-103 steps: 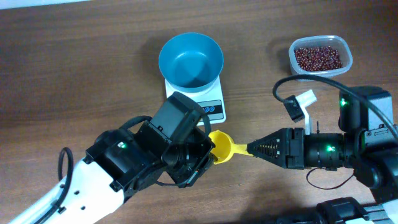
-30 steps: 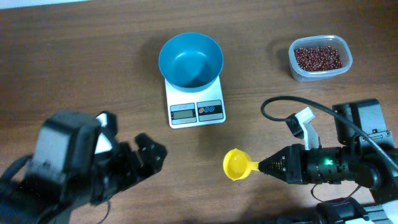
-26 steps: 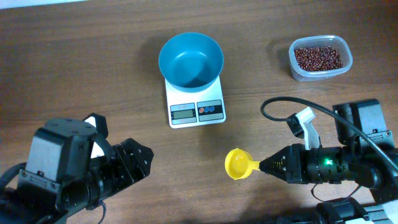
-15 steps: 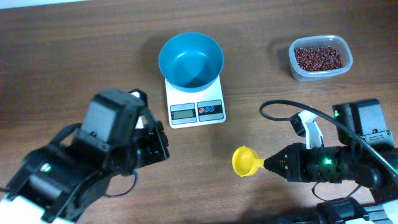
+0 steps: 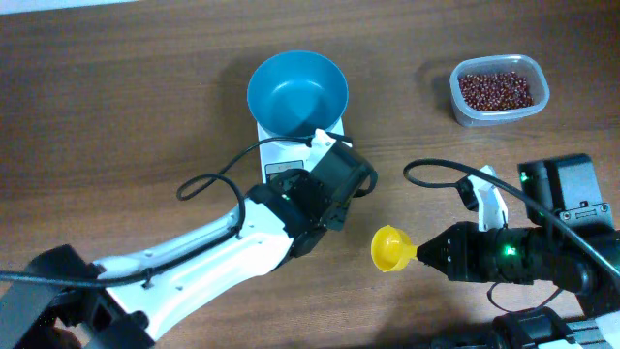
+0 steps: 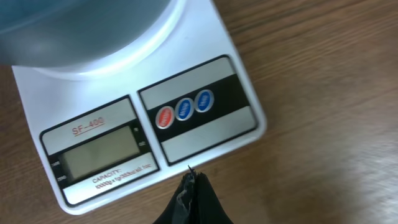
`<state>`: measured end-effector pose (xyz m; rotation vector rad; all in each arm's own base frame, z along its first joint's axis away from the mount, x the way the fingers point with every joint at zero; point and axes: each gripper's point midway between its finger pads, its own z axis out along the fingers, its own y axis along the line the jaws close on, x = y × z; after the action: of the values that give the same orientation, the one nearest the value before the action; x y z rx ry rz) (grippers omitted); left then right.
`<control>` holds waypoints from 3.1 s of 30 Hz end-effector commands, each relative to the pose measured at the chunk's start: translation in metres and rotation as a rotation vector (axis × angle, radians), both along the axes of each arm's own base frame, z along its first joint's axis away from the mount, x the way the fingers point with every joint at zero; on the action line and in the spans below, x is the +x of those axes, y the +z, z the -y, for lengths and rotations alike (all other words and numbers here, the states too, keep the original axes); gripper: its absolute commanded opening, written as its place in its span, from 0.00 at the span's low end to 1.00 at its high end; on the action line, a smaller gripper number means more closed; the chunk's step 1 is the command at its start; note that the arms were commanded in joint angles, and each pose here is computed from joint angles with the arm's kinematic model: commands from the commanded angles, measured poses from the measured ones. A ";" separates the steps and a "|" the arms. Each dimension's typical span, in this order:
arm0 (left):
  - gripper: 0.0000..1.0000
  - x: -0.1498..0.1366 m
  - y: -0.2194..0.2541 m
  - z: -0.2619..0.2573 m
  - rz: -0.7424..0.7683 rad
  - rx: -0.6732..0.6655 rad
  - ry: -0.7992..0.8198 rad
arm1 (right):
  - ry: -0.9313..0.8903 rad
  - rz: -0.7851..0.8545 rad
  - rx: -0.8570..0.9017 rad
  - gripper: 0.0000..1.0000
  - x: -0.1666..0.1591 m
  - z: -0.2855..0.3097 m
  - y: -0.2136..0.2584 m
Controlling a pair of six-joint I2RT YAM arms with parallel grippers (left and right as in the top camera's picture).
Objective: Scoop item into bowl and weigh 50g on scale
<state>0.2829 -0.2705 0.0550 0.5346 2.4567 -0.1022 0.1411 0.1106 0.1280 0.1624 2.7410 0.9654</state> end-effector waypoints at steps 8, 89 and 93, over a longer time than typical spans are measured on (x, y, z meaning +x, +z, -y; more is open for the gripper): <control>0.00 0.036 -0.025 -0.006 0.035 -0.011 0.074 | 0.008 0.017 -0.014 0.04 0.001 0.001 0.000; 0.99 -0.089 0.174 -0.155 0.011 0.196 -0.411 | 0.026 0.315 0.095 0.04 0.105 -0.018 0.024; 0.99 -0.091 0.176 -0.146 0.011 0.148 -0.441 | 0.026 0.316 0.096 0.04 0.105 -0.018 0.024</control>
<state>0.1934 -0.1171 0.2271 1.0940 2.3413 -0.0422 0.2457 0.1254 0.1461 0.0182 2.4379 1.0110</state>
